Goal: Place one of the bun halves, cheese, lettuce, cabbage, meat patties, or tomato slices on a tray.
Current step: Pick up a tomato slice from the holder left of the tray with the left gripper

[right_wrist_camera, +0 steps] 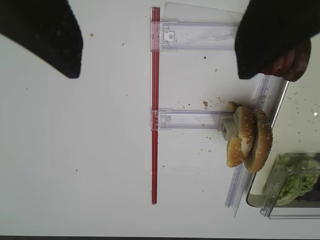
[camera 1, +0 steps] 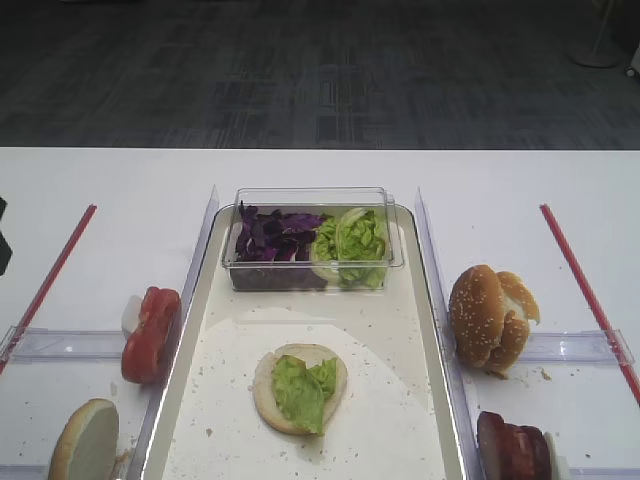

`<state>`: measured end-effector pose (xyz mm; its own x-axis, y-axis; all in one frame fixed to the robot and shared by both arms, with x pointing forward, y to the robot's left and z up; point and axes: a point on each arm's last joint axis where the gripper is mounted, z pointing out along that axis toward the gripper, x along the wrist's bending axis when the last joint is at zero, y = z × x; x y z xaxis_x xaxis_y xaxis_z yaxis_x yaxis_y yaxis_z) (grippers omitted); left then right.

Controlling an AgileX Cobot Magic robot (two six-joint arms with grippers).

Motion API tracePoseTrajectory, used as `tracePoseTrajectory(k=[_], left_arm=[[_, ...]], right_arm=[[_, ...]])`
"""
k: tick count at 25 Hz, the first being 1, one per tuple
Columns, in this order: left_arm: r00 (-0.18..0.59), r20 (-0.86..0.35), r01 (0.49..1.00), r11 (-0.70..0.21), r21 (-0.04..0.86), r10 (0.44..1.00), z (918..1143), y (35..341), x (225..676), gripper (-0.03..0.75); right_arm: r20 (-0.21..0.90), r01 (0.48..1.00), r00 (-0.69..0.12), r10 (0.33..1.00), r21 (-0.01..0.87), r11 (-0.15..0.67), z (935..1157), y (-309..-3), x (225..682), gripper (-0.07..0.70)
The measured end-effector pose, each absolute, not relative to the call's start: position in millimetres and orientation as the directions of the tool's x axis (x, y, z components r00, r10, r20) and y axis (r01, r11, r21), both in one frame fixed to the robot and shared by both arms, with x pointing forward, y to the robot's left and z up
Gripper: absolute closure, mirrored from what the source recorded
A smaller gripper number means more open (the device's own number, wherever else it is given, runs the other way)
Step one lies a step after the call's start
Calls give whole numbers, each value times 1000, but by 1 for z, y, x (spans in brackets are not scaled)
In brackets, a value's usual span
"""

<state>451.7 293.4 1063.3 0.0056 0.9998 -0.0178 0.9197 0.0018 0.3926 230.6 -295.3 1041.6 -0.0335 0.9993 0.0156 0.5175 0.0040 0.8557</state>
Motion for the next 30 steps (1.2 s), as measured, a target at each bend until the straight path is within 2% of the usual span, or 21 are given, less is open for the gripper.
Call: tracePoseTrajectory(k=[7,13,30], left_arm=[[3,-12,975,0,223,1000,1024,291,504,205],[2,-9,991,-1,136,1000,1004,290,538,207],[4,-31,999,-2,54,1000,1001,285,542,213]], right_arm=[[16,517,-34,999,856,4,1042,-295,231,-2],[16,517,-34,999,856,4,1042,-295,231,-2],[18,518,-32,999,856,1,1042,-295,231,-2]])
